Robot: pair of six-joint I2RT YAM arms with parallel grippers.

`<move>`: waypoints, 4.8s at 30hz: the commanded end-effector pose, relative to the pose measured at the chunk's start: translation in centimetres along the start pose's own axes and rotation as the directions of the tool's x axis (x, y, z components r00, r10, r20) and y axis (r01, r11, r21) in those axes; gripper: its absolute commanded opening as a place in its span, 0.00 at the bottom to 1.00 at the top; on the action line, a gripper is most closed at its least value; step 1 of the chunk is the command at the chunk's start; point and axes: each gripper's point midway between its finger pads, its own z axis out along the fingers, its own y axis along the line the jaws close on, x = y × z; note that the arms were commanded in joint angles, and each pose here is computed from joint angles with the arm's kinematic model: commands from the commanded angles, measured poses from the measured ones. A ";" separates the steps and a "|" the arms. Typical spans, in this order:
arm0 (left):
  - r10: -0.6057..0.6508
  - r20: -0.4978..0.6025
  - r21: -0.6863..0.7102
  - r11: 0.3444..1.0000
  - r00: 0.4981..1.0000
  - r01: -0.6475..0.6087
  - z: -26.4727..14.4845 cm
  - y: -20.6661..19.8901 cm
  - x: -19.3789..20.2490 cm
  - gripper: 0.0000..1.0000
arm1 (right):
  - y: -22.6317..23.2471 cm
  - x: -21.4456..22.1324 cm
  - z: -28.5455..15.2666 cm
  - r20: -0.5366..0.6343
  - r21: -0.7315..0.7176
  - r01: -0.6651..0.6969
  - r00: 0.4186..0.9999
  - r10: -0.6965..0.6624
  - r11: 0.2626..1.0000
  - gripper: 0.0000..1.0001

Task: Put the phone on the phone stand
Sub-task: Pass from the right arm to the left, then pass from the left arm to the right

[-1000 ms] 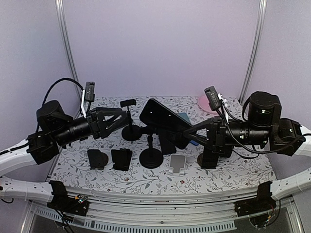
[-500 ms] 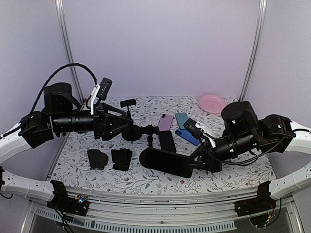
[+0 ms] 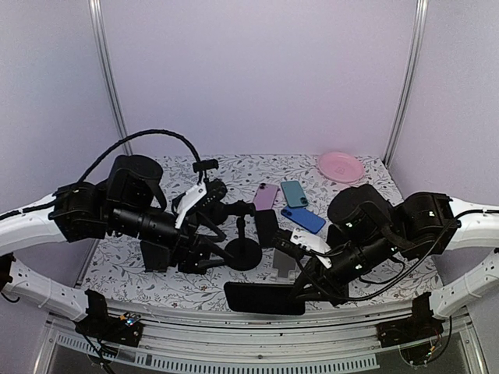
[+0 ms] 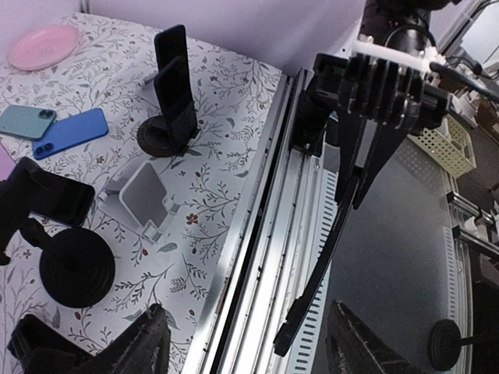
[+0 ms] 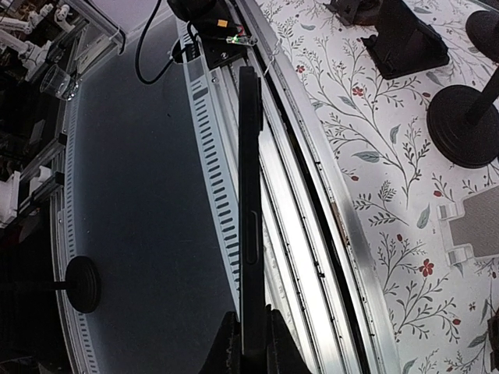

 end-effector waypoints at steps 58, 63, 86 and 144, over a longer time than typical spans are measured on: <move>-0.063 0.446 0.017 0.998 0.893 0.062 1.5 -2.3 -3.0 0.00 | -3.4 -11.9 -10.1 0.685 0.211 -0.318 0.722 0.093 0.924 0.99; -0.053 0.541 -0.078 0.991 0.840 0.113 0.8 -0.4 -4.9 0.00 | -5.4 -11.8 -12.2 0.800 0.146 -0.481 0.572 0.183 0.865 0.99; 0.016 0.649 -0.279 0.935 0.761 0.219 2.2 4.2 -10.3 0.00 | -7.0 -13.3 -14.7 0.878 0.016 -0.616 0.385 0.283 0.788 0.99; 0.034 0.558 -0.313 0.934 0.829 0.172 5.5 5.4 -8.3 0.57 | -14.5 -13.6 -10.0 0.855 0.108 -0.709 0.424 0.299 0.697 0.39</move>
